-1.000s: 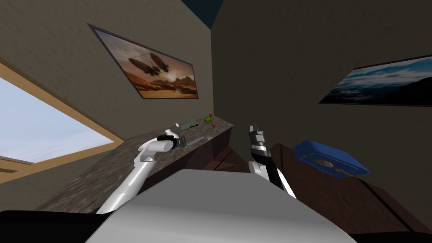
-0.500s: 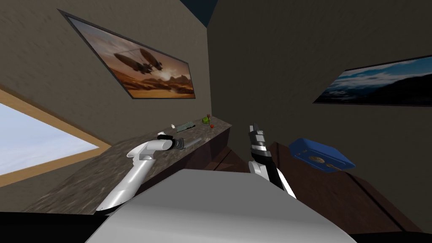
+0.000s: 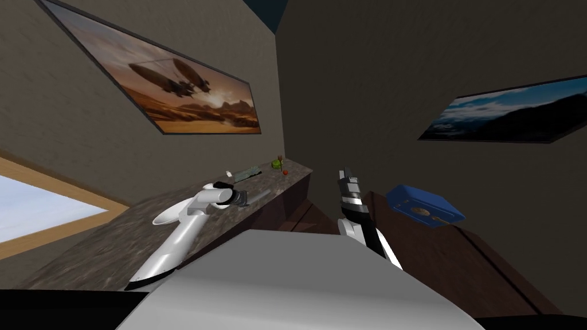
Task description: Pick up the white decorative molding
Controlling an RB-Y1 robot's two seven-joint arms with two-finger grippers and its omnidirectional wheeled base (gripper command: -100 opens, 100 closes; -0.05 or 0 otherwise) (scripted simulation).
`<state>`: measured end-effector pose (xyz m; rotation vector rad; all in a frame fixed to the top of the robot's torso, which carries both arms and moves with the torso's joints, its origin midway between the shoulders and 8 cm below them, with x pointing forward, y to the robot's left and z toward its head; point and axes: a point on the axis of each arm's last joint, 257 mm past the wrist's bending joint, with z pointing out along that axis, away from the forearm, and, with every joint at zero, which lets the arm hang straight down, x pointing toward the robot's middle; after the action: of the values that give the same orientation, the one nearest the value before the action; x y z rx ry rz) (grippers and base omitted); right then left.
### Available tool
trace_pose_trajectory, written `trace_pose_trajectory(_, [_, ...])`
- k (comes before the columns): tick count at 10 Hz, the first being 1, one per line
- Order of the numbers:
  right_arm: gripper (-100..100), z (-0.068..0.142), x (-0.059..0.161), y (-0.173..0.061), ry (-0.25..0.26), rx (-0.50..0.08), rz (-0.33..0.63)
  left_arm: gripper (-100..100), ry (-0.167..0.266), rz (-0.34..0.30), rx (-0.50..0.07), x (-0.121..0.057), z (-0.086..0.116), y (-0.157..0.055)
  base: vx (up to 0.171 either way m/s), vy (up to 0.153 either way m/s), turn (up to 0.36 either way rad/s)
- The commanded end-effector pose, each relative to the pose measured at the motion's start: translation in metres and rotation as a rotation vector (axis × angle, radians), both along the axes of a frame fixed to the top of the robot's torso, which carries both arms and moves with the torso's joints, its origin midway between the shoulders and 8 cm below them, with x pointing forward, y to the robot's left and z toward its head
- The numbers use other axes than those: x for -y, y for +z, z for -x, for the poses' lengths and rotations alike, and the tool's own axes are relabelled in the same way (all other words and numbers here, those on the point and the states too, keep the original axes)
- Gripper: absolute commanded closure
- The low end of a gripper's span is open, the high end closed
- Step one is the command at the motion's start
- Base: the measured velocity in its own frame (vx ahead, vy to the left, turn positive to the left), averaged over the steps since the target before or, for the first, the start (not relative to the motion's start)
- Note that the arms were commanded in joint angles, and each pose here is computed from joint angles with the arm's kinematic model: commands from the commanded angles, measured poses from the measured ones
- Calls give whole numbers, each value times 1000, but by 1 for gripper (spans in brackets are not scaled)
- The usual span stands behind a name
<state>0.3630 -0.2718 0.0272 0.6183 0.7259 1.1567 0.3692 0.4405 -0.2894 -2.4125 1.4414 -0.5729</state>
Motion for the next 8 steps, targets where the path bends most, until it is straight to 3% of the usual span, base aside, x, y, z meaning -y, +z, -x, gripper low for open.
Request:
trace_pose_trajectory(1, [0,0,0,0,0,0,0,-100,33,16,-53,-6,11,-5,61,-15,-132])
trace_pose_trajectory(8, [0,0,0,0,0,0,0,-100,111,57,-250,-20,57,-22,55,-3,-91])
